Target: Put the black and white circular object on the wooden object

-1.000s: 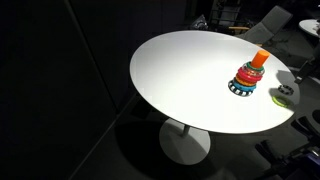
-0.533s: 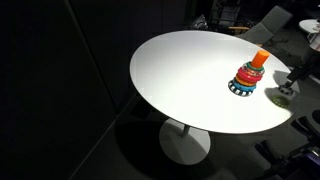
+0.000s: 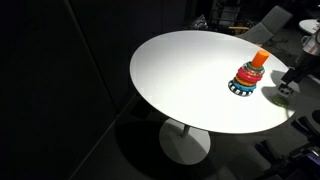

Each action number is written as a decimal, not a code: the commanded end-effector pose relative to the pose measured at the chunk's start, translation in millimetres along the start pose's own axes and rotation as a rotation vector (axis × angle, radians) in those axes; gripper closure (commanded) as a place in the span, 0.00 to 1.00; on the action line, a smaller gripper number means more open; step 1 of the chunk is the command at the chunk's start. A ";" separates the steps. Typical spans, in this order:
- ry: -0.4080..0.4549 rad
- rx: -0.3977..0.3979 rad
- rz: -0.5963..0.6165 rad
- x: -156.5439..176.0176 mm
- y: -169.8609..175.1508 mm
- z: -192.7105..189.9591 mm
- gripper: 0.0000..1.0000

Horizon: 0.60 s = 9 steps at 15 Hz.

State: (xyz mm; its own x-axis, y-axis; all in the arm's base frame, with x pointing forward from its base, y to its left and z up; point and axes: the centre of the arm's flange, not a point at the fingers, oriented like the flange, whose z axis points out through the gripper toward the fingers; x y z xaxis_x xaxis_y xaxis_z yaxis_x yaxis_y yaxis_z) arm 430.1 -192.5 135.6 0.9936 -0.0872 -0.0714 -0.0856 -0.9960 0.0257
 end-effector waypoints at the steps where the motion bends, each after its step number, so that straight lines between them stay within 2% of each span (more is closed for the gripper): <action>1: 0.007 0.010 0.016 7.0 3.5 6.1 0.00; 9: -0.013 0.017 0.009 7.0 -2.2 17.3 0.00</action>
State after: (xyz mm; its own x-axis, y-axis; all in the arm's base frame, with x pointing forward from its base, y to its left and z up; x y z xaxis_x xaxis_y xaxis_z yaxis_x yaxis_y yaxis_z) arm 430.9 -188.7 121.5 0.9925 -0.0798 -0.0925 -0.0786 -0.9968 0.0161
